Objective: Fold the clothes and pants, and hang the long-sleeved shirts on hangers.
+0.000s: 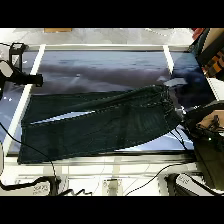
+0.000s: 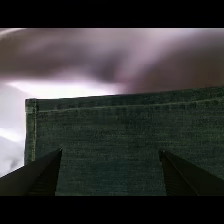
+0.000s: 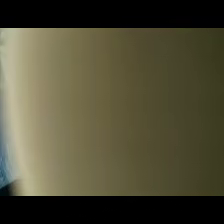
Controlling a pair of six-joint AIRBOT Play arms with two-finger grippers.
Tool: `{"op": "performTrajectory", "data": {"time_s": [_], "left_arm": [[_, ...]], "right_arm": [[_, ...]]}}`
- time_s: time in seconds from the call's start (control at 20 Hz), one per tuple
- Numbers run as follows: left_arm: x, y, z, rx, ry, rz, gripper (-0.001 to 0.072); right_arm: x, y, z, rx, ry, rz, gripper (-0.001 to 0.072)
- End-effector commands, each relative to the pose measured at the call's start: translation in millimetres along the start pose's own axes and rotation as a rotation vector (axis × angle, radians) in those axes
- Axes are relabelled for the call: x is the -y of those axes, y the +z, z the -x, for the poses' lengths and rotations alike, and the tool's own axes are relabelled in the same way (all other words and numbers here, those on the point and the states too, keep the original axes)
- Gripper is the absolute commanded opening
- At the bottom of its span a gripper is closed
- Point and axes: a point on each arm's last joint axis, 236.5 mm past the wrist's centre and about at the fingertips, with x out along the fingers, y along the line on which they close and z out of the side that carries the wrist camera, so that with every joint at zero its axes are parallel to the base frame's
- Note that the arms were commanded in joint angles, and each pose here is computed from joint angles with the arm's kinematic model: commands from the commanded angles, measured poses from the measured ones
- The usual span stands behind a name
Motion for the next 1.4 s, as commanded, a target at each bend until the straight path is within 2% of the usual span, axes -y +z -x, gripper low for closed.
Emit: {"op": "performTrajectory", "data": {"time_s": [0.0,0.15,0.2,0.25,0.35,0.5,0.6,0.65,0.75,0.9,0.95,1.0,1.05,1.2,1.35], "left_arm": [[0.9,0.0,0.1,0.000,-0.002,0.006,0.0704],[1.0,-0.3,0.1,-0.001,-0.003,0.009,0.0704],[1.1,-0.7,0.1,-0.003,-0.003,0.022,0.0703],[1.1,-0.7,0.1,-0.003,-0.003,0.032,0.0704],[1.1,-0.8,0.1,-0.004,-0.004,0.032,0.0704],[1.5,-2.8,-0.1,-0.011,-0.005,0.032,0.0704],[-2.6,-11.3,0.2,-0.047,0.011,0.021,0.0700],[-6.6,-15.5,0.5,-0.065,0.028,0.010,0.0644],[-7.7,-18.9,0.8,-0.079,0.033,0.006,0.0409],[-6.3,-26.4,1.4,-0.111,0.027,0.007,0.0402],[-6.2,-31.0,1.9,-0.130,0.025,0.007,0.0316],[-7.2,-35.7,2.4,-0.149,0.023,0.006,0.0169],[-9.2,-40.3,2.9,-0.166,0.023,0.010,0.0080],[-21.0,-59.0,5.7,-0.233,0.028,0.041,0.0073],[-36.3,-83.5,7.3,-0.318,0.030,0.089,0.0073]], "right_arm": [[-8.1,-3.6,-22.8,-0.010,0.054,0.085,0.0440],[-11.4,2.7,-31.0,0.029,0.025,0.161,0.0439],[-11.7,3.6,-33.4,0.038,0.011,0.175,0.0416],[-13.2,4.1,-35.9,0.045,0.001,0.189,0.0325],[-15.1,7.1,-40.6,0.067,-0.026,0.220,0.0233],[-37.0,13.8,-38.0,0.069,0.012,0.314,0.0026],[-58.2,22.6,-25.6,0.080,0.050,0.320,0.0027],[-63.5,28.3,-16.7,0.100,0.044,0.284,0.0027],[-67.6,31.4,6.2,0.133,0.003,0.291,0.0027],[-61.8,21.4,49.7,0.143,-0.117,0.367,0.0027],[-59.2,17.3,64.7,0.149,-0.157,0.390,0.0027],[-56.0,13.1,81.6,0.160,-0.201,0.416,0.0026],[-53.2,8.8,96.6,0.172,-0.239,0.435,0.0027],[-48.0,-16.9,134.0,0.162,-0.309,0.484,0.0027],[-52.6,-38.1,152.1,0.154,-0.304,0.508,0.0027]]}}
